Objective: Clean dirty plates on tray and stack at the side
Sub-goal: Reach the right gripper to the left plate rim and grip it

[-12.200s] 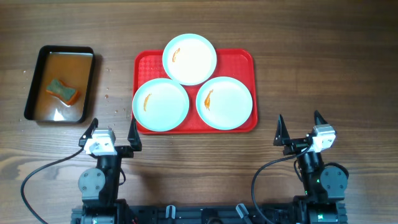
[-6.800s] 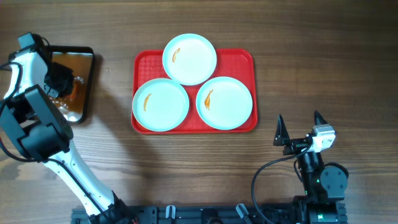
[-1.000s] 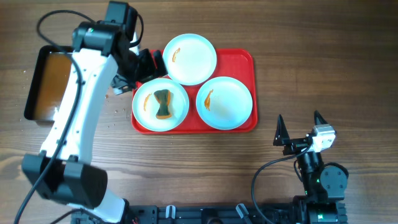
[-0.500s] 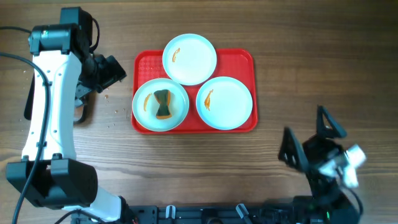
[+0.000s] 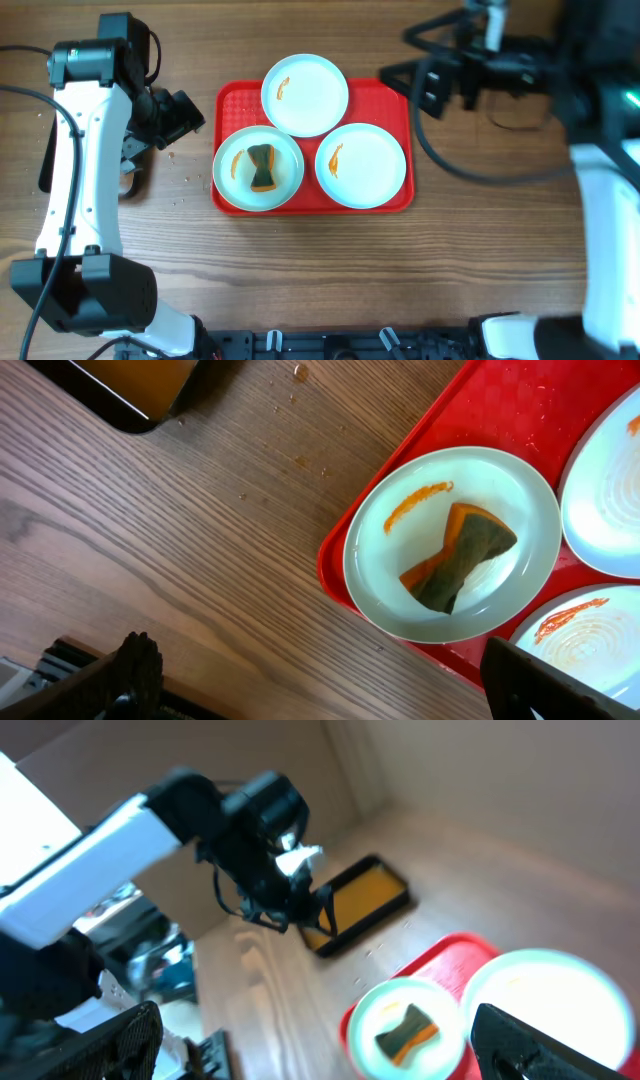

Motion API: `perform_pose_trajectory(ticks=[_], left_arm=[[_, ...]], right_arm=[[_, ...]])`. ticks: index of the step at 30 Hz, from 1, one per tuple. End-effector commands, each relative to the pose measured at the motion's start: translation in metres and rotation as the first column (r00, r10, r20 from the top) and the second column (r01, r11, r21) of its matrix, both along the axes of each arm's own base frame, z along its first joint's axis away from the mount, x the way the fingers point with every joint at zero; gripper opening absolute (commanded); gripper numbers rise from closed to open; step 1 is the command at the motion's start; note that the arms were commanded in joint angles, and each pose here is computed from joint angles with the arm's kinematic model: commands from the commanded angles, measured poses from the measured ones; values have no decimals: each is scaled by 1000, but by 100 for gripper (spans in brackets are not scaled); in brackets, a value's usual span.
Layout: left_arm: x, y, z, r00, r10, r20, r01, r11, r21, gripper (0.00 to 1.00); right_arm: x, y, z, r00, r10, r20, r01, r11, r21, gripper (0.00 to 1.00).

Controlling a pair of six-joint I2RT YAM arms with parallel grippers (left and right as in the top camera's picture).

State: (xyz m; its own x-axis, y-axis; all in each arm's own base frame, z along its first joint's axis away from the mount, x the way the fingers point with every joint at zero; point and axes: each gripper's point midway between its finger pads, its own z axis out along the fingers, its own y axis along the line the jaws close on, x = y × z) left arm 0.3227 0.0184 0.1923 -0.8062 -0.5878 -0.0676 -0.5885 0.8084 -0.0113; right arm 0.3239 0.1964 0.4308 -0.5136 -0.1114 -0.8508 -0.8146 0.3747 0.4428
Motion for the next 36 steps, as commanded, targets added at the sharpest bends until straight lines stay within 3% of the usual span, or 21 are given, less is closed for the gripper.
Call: perform_pose_trajectory(ticks=[1, 2, 3, 5, 7, 10, 14, 15, 16, 17, 19, 20, 23, 26, 33, 36], left_arm=[[0, -2, -2, 1000, 14, -5, -14, 1000, -13, 100], [0, -2, -1, 1000, 14, -4, -14, 1000, -13, 100], [0, -2, -1, 1000, 14, -4, -14, 1000, -13, 100], [0, -2, -1, 1000, 14, -4, -14, 1000, -13, 100], [2, -2, -1, 1000, 14, 2, -14, 1000, -13, 100], [3, -2, -1, 1000, 14, 9, -14, 1000, -12, 100], [4, 5, -1, 1000, 16, 10, -16, 1000, 26, 100], [4, 5, -1, 1000, 16, 10, -16, 1000, 25, 100], [4, 5, -1, 1000, 16, 10, -16, 1000, 25, 100], [4, 5, -1, 1000, 16, 10, -16, 1000, 26, 100], [5, 5, -2, 1000, 16, 12, -16, 1000, 26, 100], [6, 5, -2, 1000, 16, 14, -16, 1000, 25, 100], [6, 5, -2, 1000, 16, 14, -17, 1000, 25, 100], [5, 5, -2, 1000, 16, 10, -17, 1000, 25, 100], [5, 5, -2, 1000, 16, 9, -17, 1000, 25, 100], [4, 5, -2, 1000, 16, 7, -17, 1000, 24, 100]], right_arm=[[32, 27, -6, 951, 27, -307, 17, 990, 140, 100], [44, 35, -16, 953, 19, -302, 21, 992, 127, 99], [62, 41, -38, 942, -81, -326, 103, 993, 50, 98], [98, 48, -117, 850, -461, -253, 379, 871, -312, 97], [104, 75, -175, 825, -541, -160, 407, 767, -496, 92], [95, 115, -259, 847, -488, -212, 266, 733, -627, 90], [97, 126, -309, 839, -482, -251, 207, 711, -672, 89], [94, 124, -315, 848, -468, -248, 188, 703, -686, 62], [93, 123, -320, 849, -467, -246, 184, 699, -692, 47], [90, 121, -323, 847, -467, -255, 172, 695, -698, 43], [77, 113, -332, 823, -488, -290, 137, 667, -732, 48], [74, 111, -335, 802, -512, -307, 139, 660, -738, 57], [70, 108, -353, 735, -583, -346, 167, 651, -740, 51], [64, 103, -377, 738, -578, -348, 147, 641, -753, 51], [50, 120, -401, 808, -480, -343, 77, 662, -745, 50], [51, 124, -409, 820, -464, -335, 69, 661, -747, 37]])
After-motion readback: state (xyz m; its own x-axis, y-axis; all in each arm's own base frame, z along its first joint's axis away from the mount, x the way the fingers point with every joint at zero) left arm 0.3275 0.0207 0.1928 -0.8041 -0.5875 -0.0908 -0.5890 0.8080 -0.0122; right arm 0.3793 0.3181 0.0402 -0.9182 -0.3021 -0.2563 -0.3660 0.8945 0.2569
